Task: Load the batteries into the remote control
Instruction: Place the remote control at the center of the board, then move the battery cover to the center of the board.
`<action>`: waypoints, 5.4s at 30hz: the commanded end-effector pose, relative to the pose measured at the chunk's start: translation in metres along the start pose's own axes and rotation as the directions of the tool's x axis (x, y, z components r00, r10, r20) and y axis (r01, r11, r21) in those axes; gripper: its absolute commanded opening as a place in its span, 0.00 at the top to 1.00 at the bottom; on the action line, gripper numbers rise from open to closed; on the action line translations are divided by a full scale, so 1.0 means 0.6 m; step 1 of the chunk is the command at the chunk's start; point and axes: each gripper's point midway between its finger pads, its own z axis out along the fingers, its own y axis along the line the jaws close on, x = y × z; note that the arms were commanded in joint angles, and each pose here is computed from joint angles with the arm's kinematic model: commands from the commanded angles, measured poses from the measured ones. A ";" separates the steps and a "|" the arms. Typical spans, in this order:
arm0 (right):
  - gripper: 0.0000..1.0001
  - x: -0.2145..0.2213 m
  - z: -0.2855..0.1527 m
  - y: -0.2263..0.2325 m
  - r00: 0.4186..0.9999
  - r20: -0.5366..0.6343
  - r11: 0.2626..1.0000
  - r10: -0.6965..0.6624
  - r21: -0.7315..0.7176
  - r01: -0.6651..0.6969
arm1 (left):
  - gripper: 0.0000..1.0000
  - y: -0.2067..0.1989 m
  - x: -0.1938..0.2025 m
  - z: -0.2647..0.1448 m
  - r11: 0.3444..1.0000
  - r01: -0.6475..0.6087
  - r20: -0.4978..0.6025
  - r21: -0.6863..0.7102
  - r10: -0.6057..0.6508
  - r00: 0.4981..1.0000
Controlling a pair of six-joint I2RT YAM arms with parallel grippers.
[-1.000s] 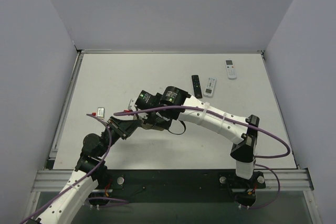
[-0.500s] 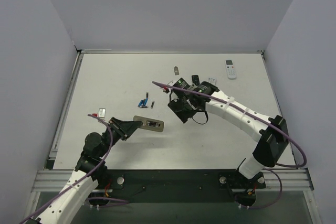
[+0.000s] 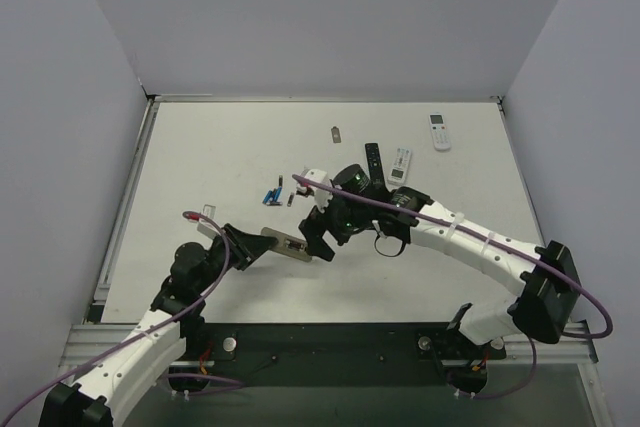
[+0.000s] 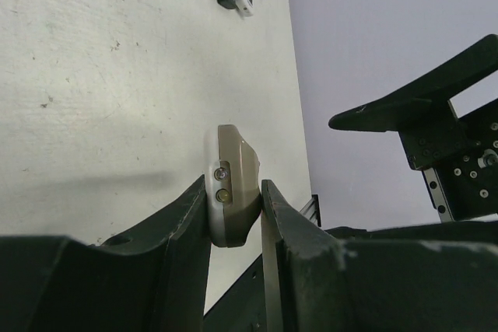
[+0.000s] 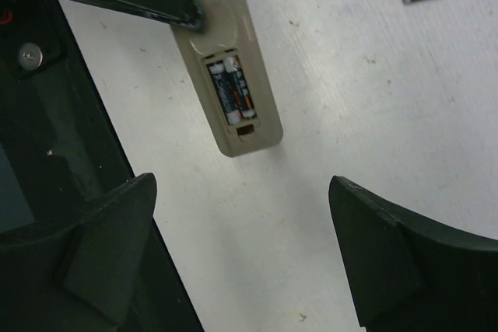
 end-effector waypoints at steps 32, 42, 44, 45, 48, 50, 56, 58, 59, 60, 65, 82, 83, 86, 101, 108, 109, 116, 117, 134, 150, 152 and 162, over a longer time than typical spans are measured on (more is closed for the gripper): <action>0.90 0.018 0.129 0.040 0.927 -0.175 0.943 -0.332 -0.078 0.323 | 1.00 -0.058 0.010 -0.012 0.989 -0.026 -0.040 0.144 0.032 0.999; 1.00 0.052 0.083 -0.030 0.963 -0.200 0.981 -0.182 0.036 0.193 | 0.31 -0.047 -0.038 -0.035 0.980 -0.190 0.052 -0.063 0.193 0.980; 1.00 0.072 0.078 -0.049 0.963 -0.231 0.986 -0.138 0.058 0.155 | 0.20 -0.025 -0.057 -0.049 0.953 -0.246 0.077 -0.176 0.262 0.962; 1.00 0.080 0.078 -0.055 0.961 -0.245 0.987 -0.128 0.062 0.147 | 0.18 -0.035 -0.069 -0.058 0.945 -0.268 0.104 -0.187 0.290 0.951; 1.00 0.105 0.081 -0.075 0.949 -0.301 0.989 -0.091 0.080 0.120 | 0.13 -0.060 -0.111 -0.090 0.902 -0.347 0.175 -0.257 0.397 0.901; 1.00 0.116 0.084 -0.083 0.940 -0.336 0.991 -0.063 0.086 0.097 | 0.12 -0.080 -0.139 -0.115 0.867 -0.398 0.218 -0.300 0.469 0.856; 1.00 0.123 0.120 -0.099 0.916 -0.401 0.994 -0.003 0.100 0.047 | 0.10 -0.123 -0.193 -0.175 0.771 -0.507 0.304 -0.387 0.625 0.719; 0.98 0.121 0.137 -0.103 0.912 -0.410 0.994 0.001 0.098 0.043 | 0.09 -0.126 -0.202 -0.186 0.749 -0.525 0.325 -0.404 0.654 0.683; 0.98 0.119 0.143 -0.107 0.911 -0.411 0.994 0.006 0.105 0.041 | 0.09 -0.125 -0.203 -0.185 0.745 -0.531 0.329 -0.404 0.660 0.675; 0.96 0.127 0.152 -0.111 0.903 -0.429 0.993 0.014 0.110 0.037 | 0.09 -0.128 -0.203 -0.187 0.743 -0.538 0.338 -0.397 0.664 0.667; 0.88 0.123 0.180 -0.126 0.896 -0.443 0.991 0.021 0.129 0.040 | 0.07 -0.121 -0.202 -0.181 0.728 -0.557 0.332 -0.399 0.681 0.653; 0.16 0.080 0.159 -0.164 0.926 -0.370 0.969 0.069 0.244 0.026 | 0.07 -0.125 -0.220 -0.185 0.658 -0.602 0.305 -0.453 0.749 0.589; 0.16 0.065 0.150 -0.171 0.938 -0.337 0.965 0.081 0.262 0.011 | 0.07 -0.122 -0.219 -0.184 0.657 -0.602 0.304 -0.454 0.749 0.589; 0.14 0.024 0.130 -0.217 0.961 -0.221 0.933 0.166 0.351 -0.080 | 0.06 -0.120 -0.216 -0.181 0.658 -0.605 0.299 -0.449 0.748 0.592; 0.25 -0.088 0.119 -0.503 0.859 0.273 0.676 0.432 0.533 -0.509 | 0.03 -0.107 -0.220 -0.172 0.638 -0.604 0.263 -0.478 0.760 0.595; 0.48 -0.130 0.154 -0.583 0.797 0.408 0.645 0.446 0.470 -0.602 | 0.03 -0.103 -0.220 -0.169 0.633 -0.605 0.248 -0.484 0.762 0.599; 0.49 -0.130 0.164 -0.592 0.788 0.415 0.644 0.455 0.457 -0.613 | 0.03 -0.104 -0.220 -0.168 0.633 -0.605 0.249 -0.482 0.761 0.598; 0.60 -0.152 0.194 -0.627 0.660 0.547 0.646 0.516 0.258 -0.719 | 0.03 -0.101 -0.219 -0.166 0.632 -0.605 0.240 -0.484 0.761 0.603; 0.60 -0.154 0.197 -0.629 0.646 0.556 0.647 0.523 0.234 -0.726 | 0.03 -0.101 -0.219 -0.166 0.632 -0.605 0.238 -0.484 0.761 0.604; 0.57 -0.169 0.254 -0.653 0.477 0.606 0.600 0.636 -0.001 -0.800 | 0.03 -0.097 -0.218 -0.163 0.629 -0.605 0.229 -0.488 0.761 0.607; 0.54 -0.025 0.264 -0.585 0.403 0.428 0.383 0.809 0.137 -0.913 | 0.03 -0.102 -0.217 -0.166 0.635 -0.609 0.245 -0.475 0.760 0.602; 0.54 -0.019 0.247 -0.570 0.404 0.417 0.377 0.814 0.151 -0.914 | 0.03 -0.103 -0.217 -0.167 0.638 -0.607 0.249 -0.473 0.758 0.603; 0.52 0.090 0.164 -0.427 0.464 0.240 0.405 0.853 0.256 -0.878 | 0.03 -0.110 -0.215 -0.174 0.647 -0.607 0.267 -0.462 0.754 0.600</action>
